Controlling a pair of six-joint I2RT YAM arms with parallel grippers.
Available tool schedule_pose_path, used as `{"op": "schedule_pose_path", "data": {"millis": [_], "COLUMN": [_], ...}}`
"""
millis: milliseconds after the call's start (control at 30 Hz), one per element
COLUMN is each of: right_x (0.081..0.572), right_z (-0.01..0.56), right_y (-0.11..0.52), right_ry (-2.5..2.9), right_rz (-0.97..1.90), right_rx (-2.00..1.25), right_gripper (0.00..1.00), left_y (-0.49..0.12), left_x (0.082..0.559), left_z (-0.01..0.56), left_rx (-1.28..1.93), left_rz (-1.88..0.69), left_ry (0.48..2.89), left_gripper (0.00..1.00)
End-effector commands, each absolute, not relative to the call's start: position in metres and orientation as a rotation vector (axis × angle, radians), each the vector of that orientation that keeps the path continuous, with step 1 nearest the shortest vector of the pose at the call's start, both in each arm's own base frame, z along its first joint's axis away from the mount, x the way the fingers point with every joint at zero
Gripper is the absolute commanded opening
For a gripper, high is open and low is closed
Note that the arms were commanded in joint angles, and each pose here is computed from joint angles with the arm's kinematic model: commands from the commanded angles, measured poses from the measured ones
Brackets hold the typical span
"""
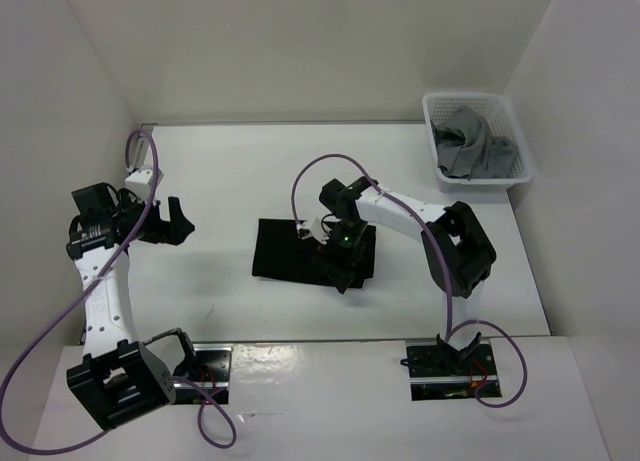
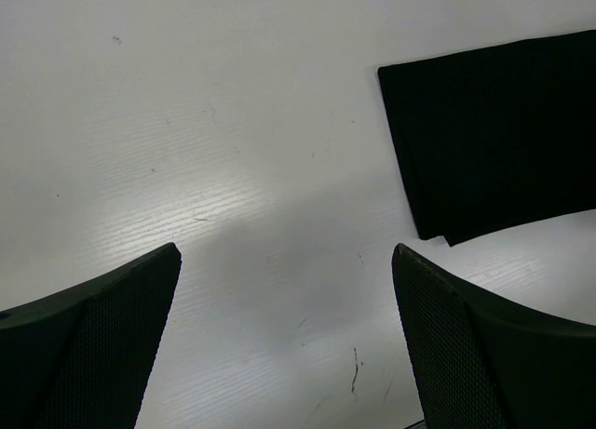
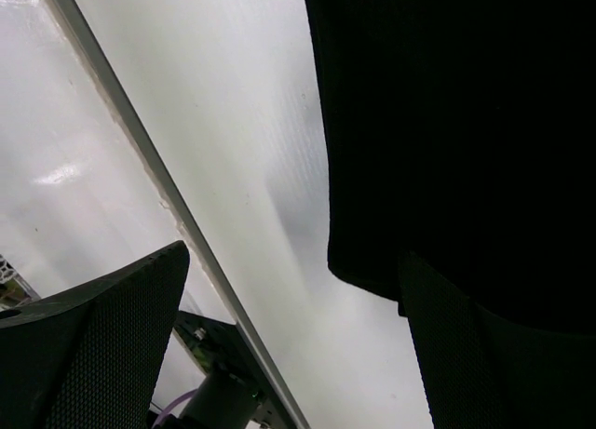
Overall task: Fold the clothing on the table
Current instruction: Fold the skirt
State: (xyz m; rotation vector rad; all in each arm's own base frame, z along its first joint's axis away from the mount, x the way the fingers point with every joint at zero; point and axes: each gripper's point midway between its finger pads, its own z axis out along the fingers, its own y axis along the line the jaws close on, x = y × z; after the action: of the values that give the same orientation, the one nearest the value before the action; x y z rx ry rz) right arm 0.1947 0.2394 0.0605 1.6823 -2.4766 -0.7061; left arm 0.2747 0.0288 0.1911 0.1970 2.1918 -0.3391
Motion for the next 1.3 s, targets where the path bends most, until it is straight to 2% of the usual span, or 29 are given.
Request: {"op": "schedule_pose_path", "data": {"millis": [0, 733, 1267], "right_x": [0.195, 0.181, 0.195], "right_z": [0.062, 0.053, 0.026], "right_y": [0.251, 0.254, 0.224], "right_ry": [-2.446, -2.326, -2.450], "right_rz": [-0.776, -0.870, -0.559], "right_rx": [1.707, 1.670, 1.656], "right_gripper": [0.96, 0.96, 0.96], "left_y": [0.027, 0.025, 0.025], "left_x": [0.279, 0.278, 0.278], "left_z": [0.204, 0.201, 0.196], "left_rx": [0.264, 0.261, 0.271], "left_rz": [-0.336, -0.358, -0.382], "left_ry": [2.142, 2.152, 2.173], "left_gripper": [1.00, 1.00, 1.00]}}
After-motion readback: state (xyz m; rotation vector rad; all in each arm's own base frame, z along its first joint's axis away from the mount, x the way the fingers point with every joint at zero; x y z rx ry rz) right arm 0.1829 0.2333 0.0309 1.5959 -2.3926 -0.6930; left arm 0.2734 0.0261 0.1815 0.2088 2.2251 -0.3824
